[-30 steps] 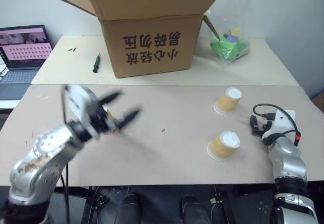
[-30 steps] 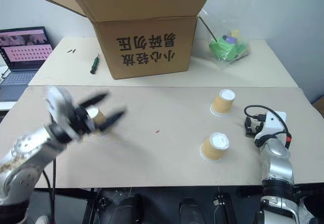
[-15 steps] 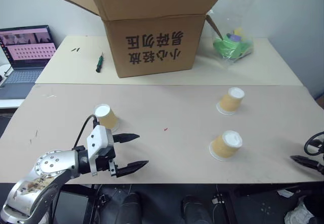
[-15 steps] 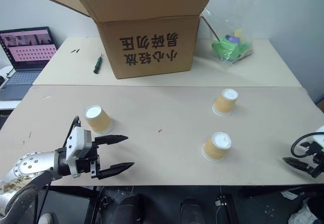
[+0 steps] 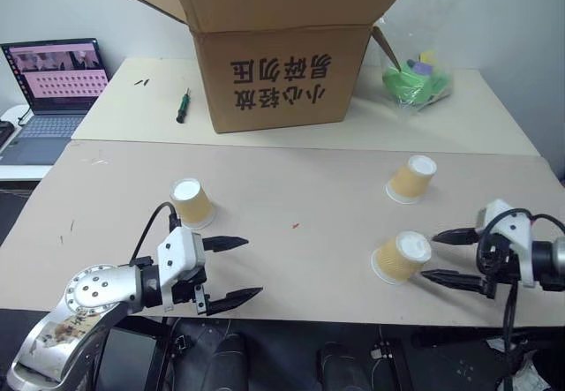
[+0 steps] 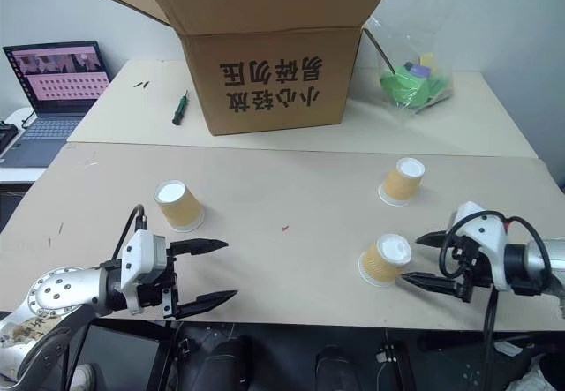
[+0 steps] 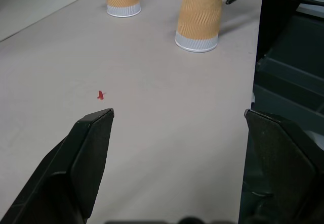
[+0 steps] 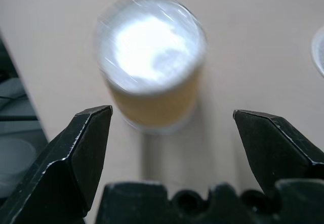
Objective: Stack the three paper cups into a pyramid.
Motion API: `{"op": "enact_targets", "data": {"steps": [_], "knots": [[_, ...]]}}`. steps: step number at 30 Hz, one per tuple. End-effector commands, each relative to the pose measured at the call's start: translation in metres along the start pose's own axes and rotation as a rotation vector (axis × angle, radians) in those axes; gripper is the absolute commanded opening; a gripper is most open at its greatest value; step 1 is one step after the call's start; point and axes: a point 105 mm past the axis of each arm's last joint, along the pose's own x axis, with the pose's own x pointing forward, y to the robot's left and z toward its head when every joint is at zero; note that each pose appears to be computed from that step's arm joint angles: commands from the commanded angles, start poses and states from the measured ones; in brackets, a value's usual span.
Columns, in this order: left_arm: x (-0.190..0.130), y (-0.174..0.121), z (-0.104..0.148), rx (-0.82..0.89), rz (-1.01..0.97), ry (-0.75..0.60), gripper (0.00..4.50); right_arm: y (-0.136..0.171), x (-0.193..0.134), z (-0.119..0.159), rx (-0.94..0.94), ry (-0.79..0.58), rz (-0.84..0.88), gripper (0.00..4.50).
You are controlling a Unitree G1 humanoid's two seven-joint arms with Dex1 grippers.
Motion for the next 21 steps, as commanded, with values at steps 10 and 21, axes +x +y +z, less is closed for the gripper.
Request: {"op": "enact_targets", "data": {"steps": [10,21], "knots": [[0.002,0.01,0.01,0.067,0.049,-0.024,4.42,-0.011,0.023,0.039,0.037,-0.205,-0.036,4.5],[0.0,0.013,0.008,0.066,0.069,-0.017,4.42,-0.01,0.029,0.019,0.072,-0.155,-0.036,4.5]]}}
